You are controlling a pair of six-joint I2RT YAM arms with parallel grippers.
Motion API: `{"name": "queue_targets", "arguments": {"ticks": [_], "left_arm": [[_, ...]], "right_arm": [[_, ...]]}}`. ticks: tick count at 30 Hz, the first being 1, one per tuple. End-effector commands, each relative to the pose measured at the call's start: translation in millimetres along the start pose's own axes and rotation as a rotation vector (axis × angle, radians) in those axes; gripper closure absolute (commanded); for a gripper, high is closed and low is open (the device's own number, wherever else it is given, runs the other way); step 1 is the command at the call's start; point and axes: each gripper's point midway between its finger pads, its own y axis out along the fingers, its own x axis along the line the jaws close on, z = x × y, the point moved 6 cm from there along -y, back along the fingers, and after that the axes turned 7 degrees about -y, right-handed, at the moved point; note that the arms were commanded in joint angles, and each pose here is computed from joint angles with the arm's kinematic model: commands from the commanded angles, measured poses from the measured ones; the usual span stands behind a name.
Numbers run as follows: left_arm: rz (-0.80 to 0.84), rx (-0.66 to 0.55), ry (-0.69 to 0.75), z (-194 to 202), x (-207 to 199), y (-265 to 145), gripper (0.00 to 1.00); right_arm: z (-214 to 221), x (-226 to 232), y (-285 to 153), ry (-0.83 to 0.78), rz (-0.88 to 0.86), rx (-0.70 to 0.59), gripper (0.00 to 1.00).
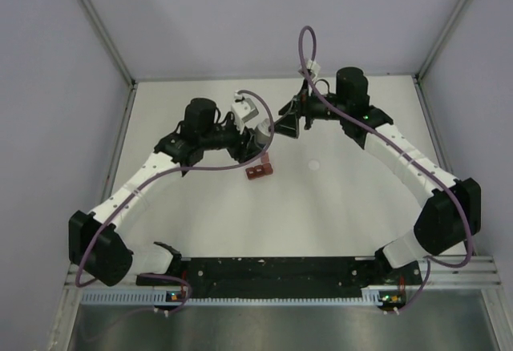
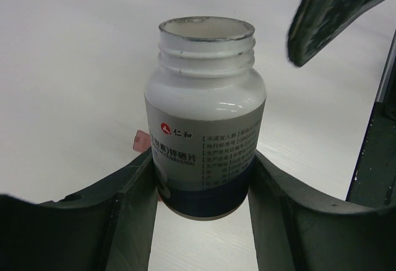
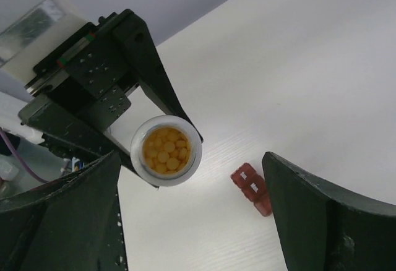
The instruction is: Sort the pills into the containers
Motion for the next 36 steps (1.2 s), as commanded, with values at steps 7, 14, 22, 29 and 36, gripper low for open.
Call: {"name": "queue_targets", "arguments": {"ticks": [7,14,22,29,36], "left_arm": [[-0.068,-0.072,0.066,-37.1,-3.7,3.8,1.00],[-0.097,-0.062,0.081,-39.3,-3.1,6.4,1.00],[-0.102,-0.057,0.106,-38.9,-5.8,8.7,1.00],[-0.153,-0.087,0.132,-42.7,-2.7,4.4,1.00],[-0.143,-0.123,0.151,-50.0,-7.3,0.0,0.82]], "right_arm": [[-8.9,6.9,24.6,0.087,-0.012,-0.019,0.05],[-1.3,9.7,29.3,0.100,-0.013,-0.003,0.10],[4.9,8.0,31.6,0.123,-0.009,0.003,0.37],[3.9,11.0,29.4,0.156,-0.012,-0.021,0.67],[0.2,8.6,23.0,0.218,-0.014,-0.066,0.90]]}}
